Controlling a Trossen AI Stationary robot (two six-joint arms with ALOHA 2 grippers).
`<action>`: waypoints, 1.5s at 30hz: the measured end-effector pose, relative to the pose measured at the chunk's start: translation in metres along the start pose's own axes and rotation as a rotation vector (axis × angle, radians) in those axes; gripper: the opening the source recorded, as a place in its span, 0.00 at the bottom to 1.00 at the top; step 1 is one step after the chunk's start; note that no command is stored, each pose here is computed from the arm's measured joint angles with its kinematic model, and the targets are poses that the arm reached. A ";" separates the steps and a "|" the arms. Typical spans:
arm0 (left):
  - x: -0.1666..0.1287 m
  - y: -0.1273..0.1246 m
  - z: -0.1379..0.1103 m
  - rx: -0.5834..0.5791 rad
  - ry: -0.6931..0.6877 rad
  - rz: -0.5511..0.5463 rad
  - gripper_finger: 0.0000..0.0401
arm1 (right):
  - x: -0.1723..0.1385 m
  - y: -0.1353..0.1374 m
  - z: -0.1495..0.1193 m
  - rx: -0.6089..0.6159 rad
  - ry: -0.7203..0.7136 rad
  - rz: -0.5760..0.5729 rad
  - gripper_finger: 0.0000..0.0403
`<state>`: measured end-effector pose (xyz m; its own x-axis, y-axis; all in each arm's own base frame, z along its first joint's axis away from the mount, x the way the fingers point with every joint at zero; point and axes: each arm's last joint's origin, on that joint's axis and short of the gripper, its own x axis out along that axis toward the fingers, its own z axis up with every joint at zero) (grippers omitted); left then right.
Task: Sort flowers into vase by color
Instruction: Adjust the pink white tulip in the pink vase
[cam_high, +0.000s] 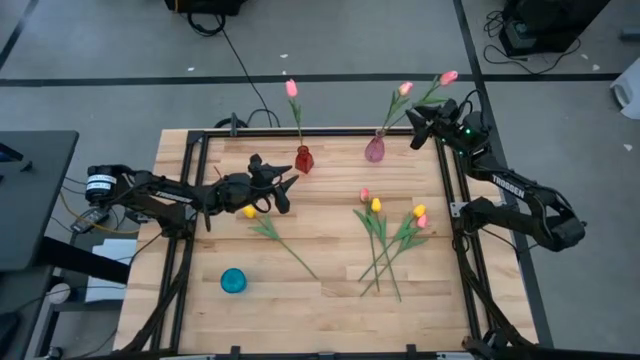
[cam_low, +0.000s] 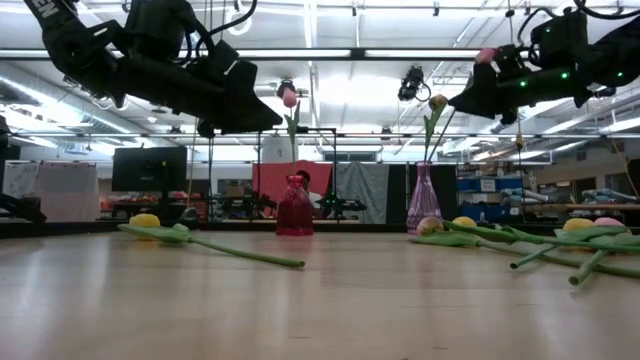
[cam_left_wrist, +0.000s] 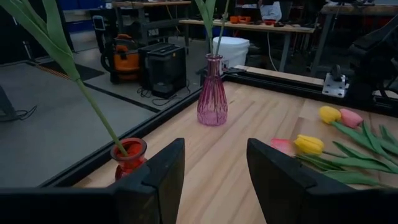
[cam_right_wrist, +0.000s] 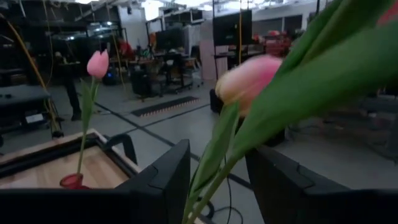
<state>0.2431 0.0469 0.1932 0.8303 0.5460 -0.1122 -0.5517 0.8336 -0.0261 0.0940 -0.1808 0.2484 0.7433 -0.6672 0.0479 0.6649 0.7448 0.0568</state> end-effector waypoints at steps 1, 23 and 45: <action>0.000 0.000 0.000 0.000 0.000 0.000 0.45 | 0.000 0.000 0.001 -0.003 -0.007 -0.002 0.40; 0.000 0.001 0.001 0.016 -0.007 0.019 0.45 | 0.004 0.010 0.009 -0.102 -0.078 0.026 0.08; 0.000 0.001 0.003 0.008 -0.031 0.020 0.45 | 0.039 0.026 0.041 -0.099 0.079 0.084 0.07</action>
<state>0.2432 0.0481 0.1965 0.8214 0.5645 -0.0820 -0.5674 0.8233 -0.0165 0.1371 -0.1875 0.2927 0.7976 -0.6024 -0.0309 0.6010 0.7981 -0.0428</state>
